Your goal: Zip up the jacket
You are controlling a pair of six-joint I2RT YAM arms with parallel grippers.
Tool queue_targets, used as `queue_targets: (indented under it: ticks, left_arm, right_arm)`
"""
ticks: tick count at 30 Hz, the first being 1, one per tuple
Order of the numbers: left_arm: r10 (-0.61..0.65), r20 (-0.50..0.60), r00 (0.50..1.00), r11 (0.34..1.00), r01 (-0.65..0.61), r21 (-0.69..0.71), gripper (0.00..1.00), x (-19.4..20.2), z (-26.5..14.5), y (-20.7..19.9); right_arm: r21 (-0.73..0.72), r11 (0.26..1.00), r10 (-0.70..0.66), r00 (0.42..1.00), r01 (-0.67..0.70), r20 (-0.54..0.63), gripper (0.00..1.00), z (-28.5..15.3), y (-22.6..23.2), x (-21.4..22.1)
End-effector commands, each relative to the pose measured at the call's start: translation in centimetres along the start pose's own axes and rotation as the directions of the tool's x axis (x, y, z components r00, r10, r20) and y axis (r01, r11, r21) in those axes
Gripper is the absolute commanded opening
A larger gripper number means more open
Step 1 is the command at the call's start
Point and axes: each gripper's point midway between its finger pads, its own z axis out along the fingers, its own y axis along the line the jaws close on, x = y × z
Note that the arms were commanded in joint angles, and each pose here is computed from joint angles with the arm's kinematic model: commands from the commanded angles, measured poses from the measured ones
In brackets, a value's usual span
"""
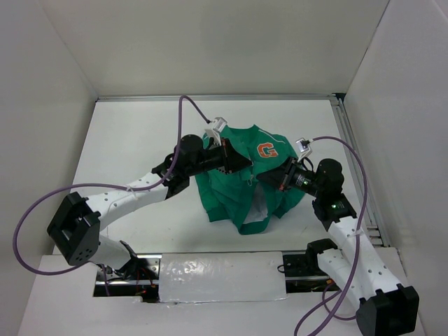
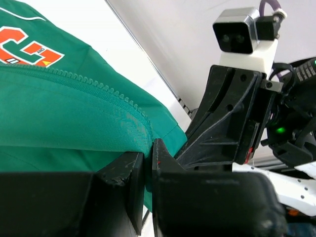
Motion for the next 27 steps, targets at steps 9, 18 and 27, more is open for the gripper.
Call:
queue_targets:
  ticks: [9,18,27]
  left_arm:
    - [0.067,-0.043,0.997,0.993,-0.062,0.105,0.37,-1.0,0.8,-3.2]
    - [-0.040,-0.134,0.990,0.982,0.064,0.177,0.99,-0.2,-1.1,-2.5]
    - [-0.065,-0.190,0.980,0.962,0.112,0.248,0.83,1.5,-3.2,-2.3]
  right_arm:
    - [-0.061,0.994,-0.089,0.995,0.091,0.048,0.00,0.0,2.4,-1.8]
    - [-0.054,0.996,-0.070,0.996,0.072,0.047,0.00,-0.1,1.9,-1.2]
    - [-0.035,0.998,-0.044,0.996,0.047,0.073,0.00,0.2,1.3,-1.6]
